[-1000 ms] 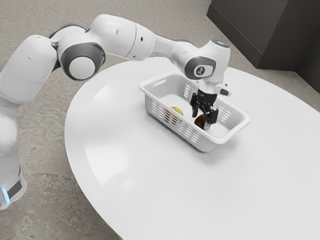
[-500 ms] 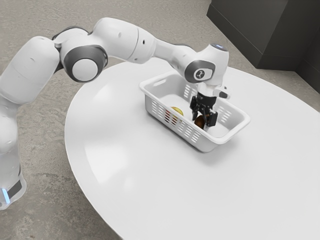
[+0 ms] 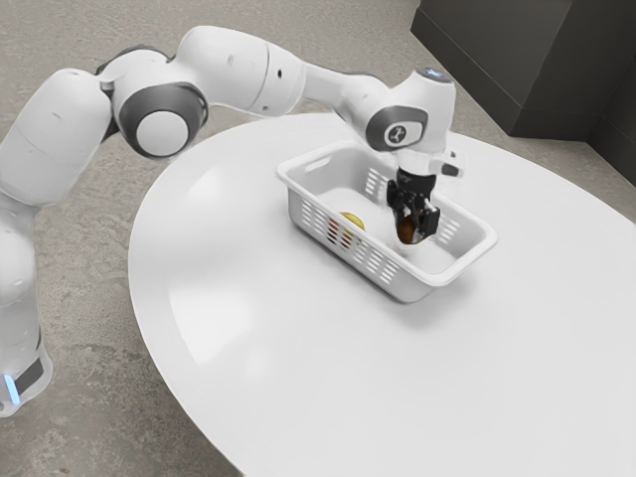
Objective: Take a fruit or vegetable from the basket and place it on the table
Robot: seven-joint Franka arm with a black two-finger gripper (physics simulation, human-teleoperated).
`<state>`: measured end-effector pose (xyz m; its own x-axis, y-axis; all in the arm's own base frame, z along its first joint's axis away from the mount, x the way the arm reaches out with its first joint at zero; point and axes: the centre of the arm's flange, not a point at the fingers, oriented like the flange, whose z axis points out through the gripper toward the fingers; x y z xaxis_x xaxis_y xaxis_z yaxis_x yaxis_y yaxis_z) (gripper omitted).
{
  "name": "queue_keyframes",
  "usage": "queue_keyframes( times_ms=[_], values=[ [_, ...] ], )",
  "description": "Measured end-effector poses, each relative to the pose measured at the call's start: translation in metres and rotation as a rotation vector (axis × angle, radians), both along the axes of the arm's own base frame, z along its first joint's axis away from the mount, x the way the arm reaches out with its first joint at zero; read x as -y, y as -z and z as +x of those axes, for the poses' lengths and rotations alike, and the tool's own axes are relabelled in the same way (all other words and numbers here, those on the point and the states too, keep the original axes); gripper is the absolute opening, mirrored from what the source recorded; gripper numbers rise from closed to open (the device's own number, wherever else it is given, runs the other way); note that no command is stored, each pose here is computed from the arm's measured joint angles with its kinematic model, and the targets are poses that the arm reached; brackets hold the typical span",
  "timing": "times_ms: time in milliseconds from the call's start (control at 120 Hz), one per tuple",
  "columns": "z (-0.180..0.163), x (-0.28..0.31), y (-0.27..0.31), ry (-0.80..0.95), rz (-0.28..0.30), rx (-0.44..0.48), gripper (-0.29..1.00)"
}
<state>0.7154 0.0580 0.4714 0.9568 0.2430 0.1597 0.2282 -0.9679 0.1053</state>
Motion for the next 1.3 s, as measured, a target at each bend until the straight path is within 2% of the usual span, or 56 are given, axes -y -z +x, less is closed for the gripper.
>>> queue_keyframes(
  times_ms=[117,300,425,525,700,817,967,1125,1208,1300],
  values=[
    [-0.002,0.031,-0.042,0.03,0.011,0.088,0.24],
    [-0.009,0.157,-0.097,0.184,-0.002,0.247,0.23],
    [-0.018,0.237,-0.097,0.28,-0.027,0.301,0.23],
    [-0.015,0.267,-0.075,0.307,-0.042,0.302,0.23],
    [-0.012,0.281,-0.064,0.306,-0.055,0.322,0.25],
    [-0.019,0.301,-0.072,0.307,-0.103,0.339,0.5],
    [-0.018,0.295,-0.078,0.266,-0.14,0.35,0.63],
    [-0.02,0.252,-0.109,0.063,-0.244,0.353,0.68],
    [-0.043,0.237,-0.155,-0.072,-0.278,0.331,0.69],
    [-0.078,0.213,-0.207,-0.256,-0.32,0.262,0.7]
  ],
)
